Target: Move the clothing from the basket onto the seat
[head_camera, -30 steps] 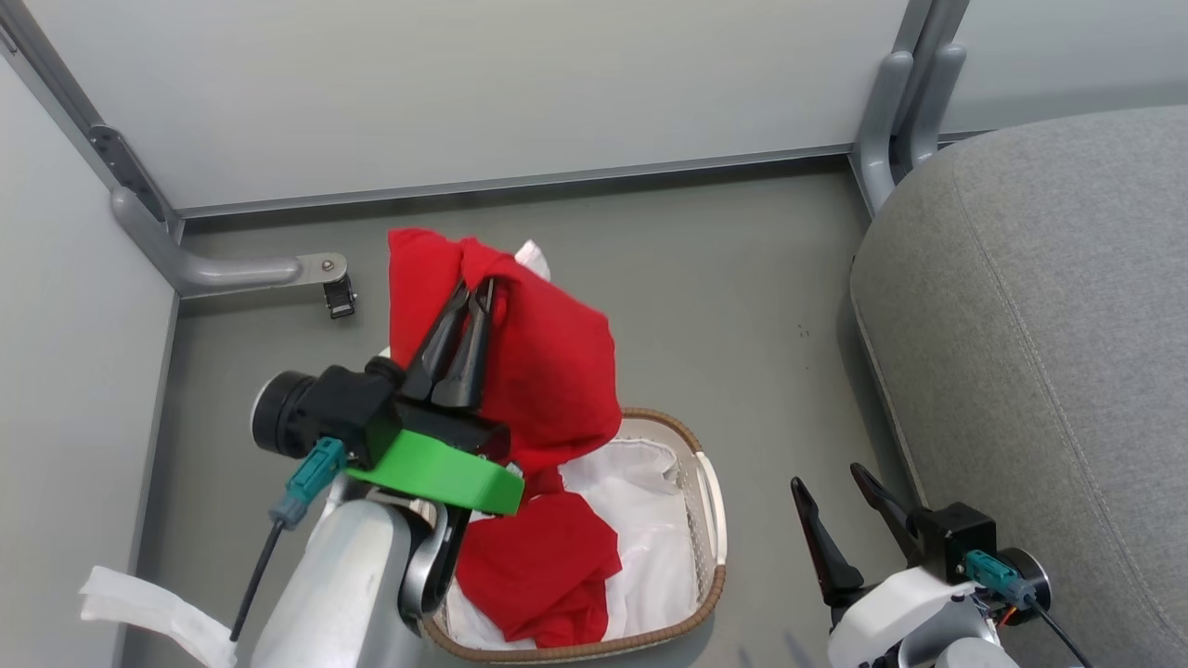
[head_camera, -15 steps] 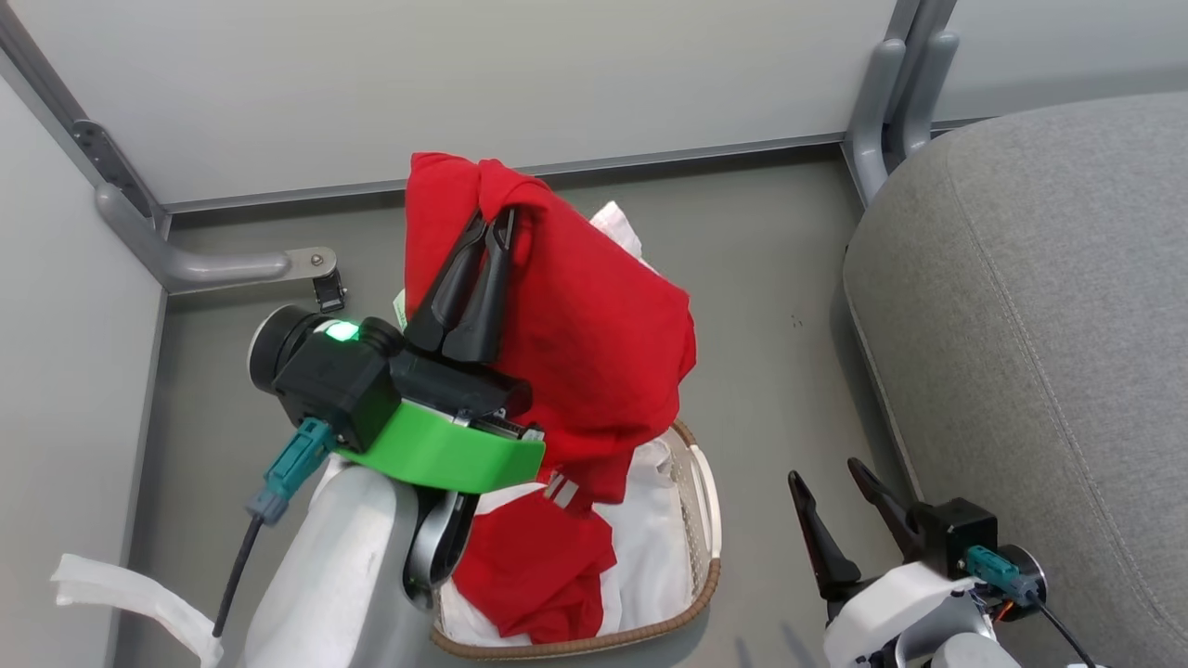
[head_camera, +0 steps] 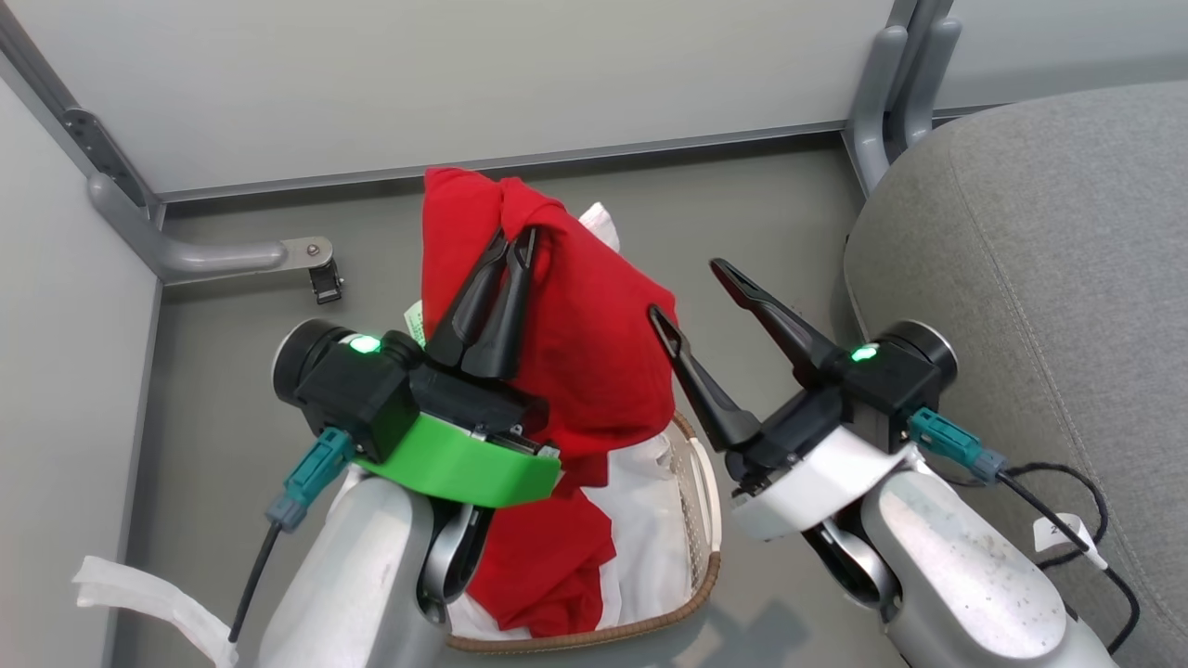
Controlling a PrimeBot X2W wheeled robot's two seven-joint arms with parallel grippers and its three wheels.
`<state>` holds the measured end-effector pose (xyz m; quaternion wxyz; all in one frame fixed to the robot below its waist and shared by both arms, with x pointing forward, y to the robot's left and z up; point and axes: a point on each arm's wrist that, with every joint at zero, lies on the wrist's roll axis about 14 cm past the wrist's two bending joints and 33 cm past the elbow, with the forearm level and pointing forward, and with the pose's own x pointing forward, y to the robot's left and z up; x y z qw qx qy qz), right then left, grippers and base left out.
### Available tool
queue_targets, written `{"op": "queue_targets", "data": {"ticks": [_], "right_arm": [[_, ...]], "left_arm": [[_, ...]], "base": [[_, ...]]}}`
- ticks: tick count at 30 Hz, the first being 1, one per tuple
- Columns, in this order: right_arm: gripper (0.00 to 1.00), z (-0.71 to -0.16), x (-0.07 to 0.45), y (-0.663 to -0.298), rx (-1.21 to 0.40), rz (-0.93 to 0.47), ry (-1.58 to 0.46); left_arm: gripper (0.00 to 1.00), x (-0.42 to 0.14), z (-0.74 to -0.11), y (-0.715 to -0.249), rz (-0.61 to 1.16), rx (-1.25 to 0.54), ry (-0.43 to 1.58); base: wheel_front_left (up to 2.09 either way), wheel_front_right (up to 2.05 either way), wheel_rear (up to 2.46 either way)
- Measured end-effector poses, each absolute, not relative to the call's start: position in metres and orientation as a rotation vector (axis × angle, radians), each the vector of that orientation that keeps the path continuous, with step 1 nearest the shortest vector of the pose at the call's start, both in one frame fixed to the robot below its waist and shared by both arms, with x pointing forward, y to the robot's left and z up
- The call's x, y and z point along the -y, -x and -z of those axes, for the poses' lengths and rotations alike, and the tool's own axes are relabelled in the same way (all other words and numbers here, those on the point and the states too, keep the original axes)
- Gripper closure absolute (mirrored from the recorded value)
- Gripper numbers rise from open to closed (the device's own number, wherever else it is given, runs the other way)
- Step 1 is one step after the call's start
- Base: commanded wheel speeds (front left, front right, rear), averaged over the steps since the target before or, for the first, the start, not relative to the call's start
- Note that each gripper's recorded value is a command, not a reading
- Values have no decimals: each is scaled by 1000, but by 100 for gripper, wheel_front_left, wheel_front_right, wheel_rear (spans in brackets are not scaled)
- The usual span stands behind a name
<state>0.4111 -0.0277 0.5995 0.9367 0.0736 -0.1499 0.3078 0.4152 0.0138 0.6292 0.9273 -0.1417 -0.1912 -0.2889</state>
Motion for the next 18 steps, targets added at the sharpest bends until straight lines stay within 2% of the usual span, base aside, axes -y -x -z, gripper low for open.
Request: {"op": "queue_targets", "data": {"ticks": [6, 18], "right_arm": [[0, -614, 1, -407, 334, -722, -159], [0, -574, -38, -408, 213, -804, -75]], "left_arm": [[100, -7, -626, -410, 615, 376, 308], [100, 14, -626, -392, 697, 360, 333]], "base": [[0, 0, 0], [0, 0, 0]]}}
